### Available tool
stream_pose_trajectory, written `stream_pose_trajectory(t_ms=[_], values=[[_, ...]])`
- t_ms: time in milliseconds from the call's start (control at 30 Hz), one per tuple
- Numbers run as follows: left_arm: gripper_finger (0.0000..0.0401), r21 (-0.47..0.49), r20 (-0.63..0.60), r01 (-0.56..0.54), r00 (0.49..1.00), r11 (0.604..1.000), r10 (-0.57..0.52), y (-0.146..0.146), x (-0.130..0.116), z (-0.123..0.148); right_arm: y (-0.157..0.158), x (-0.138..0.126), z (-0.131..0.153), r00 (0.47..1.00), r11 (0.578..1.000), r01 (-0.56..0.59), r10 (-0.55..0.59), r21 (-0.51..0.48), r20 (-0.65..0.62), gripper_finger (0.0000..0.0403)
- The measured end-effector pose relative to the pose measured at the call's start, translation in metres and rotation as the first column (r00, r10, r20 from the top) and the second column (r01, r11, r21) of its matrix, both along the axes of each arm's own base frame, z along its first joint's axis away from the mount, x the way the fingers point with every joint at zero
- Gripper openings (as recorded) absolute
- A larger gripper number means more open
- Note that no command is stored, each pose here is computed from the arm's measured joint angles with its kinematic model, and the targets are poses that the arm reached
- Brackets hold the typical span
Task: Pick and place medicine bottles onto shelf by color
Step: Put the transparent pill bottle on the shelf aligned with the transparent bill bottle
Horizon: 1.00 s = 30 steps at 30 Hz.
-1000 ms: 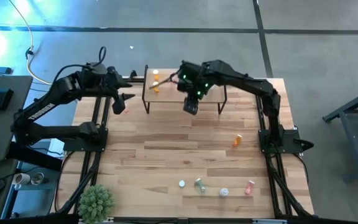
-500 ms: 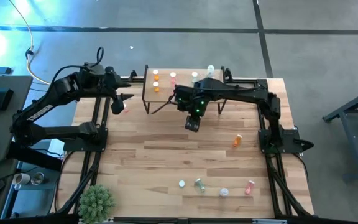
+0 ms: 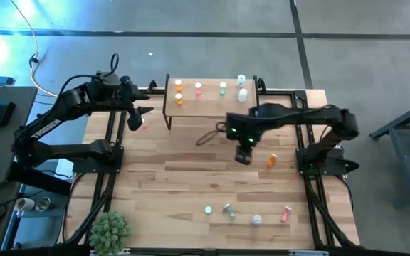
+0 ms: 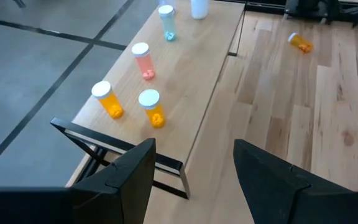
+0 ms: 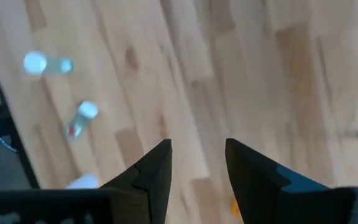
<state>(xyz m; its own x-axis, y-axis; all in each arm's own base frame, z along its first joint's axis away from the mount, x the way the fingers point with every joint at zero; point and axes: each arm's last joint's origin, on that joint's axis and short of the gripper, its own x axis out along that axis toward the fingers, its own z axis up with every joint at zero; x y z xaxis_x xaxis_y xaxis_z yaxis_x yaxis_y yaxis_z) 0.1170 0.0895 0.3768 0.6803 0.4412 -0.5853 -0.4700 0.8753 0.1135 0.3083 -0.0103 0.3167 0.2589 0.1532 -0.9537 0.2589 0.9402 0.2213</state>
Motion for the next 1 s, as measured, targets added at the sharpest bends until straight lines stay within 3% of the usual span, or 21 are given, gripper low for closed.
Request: stream_pose_trajectory(t_ms=[300, 533, 733, 1000], values=[[0.0207, -0.028, 0.017, -0.023, 1.000, 0.999, 0.024, 0.000, 0.000, 0.000, 0.039, -0.058, 0.003, 0.996, 0.999, 0.031, -0.034, 0.039, 0.078, 0.0139], [0.0207, -0.102, 0.060, -0.077, 0.995, 0.992, 0.083, 0.000, 0.000, 0.000, 0.062, -0.094, -0.017, 0.997, 0.996, 0.068, -0.069, 0.061, 0.020, 0.0139], [0.0207, -0.133, 0.075, -0.099, 0.991, 0.986, 0.110, 0.000, 0.000, 0.000, 0.087, -0.107, -0.035, 0.997, 0.996, 0.053, -0.050, 0.075, -0.051, 0.0158], [0.0207, -0.136, 0.077, -0.104, 0.990, 0.985, 0.115, 0.000, 0.000, 0.000, 0.128, -0.112, -0.045, 0.998, 0.993, -0.010, 0.002, 0.122, 0.063, 0.0190]])
